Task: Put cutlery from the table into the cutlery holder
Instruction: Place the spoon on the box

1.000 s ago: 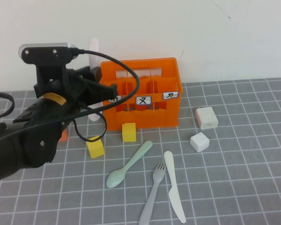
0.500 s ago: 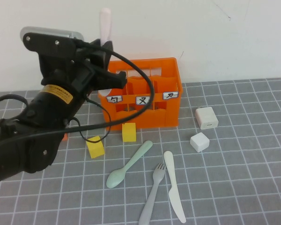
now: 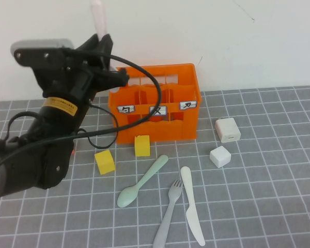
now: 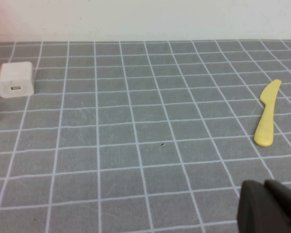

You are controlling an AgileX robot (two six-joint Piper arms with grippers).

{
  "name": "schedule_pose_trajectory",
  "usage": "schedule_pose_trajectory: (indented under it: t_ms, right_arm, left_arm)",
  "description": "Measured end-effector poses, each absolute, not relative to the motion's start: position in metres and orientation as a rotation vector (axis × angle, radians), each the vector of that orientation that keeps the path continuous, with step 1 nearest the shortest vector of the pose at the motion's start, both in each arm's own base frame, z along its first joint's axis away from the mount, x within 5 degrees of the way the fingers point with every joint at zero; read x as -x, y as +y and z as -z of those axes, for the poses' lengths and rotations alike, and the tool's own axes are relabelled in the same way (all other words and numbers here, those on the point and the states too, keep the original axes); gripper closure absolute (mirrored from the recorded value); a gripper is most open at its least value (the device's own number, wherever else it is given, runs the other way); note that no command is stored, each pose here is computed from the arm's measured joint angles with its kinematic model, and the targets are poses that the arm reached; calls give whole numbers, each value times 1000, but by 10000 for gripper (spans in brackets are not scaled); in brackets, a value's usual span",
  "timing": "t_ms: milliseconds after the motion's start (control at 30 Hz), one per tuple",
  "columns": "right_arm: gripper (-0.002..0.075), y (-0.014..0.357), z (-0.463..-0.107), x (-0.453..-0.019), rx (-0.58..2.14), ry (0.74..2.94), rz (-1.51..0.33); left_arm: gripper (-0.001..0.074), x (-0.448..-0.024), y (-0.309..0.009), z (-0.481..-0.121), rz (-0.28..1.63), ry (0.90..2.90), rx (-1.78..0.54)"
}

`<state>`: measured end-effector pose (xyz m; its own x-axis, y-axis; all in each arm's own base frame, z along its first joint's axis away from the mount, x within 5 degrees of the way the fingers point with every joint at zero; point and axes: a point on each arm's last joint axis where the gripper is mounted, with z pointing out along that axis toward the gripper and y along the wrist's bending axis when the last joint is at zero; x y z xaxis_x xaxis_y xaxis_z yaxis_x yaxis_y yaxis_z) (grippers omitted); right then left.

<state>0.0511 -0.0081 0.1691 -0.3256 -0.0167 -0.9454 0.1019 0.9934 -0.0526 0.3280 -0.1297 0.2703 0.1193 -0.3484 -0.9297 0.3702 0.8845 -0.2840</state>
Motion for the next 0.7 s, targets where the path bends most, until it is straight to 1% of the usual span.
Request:
schedule_pose_trajectory:
  t_ms: [167,300,467,700]
  right_arm:
    - [729,-8,-169,-51,-61,1899,119]
    - [729,-8,-169,-51,-61,1899,119]
    - [729,-8,-169,-51,-61,1899,119]
    - [729,-8,-169,-51,-61,1899,119]
  left_arm:
    - [610,-342,-126,-245,547,1368,73]
    - [610,-360,-132,-231,545,1370,85]
    - [610,-383,-146,-219,544,1366,22]
    - [610,-397,-153,-201,440,1383,-77]
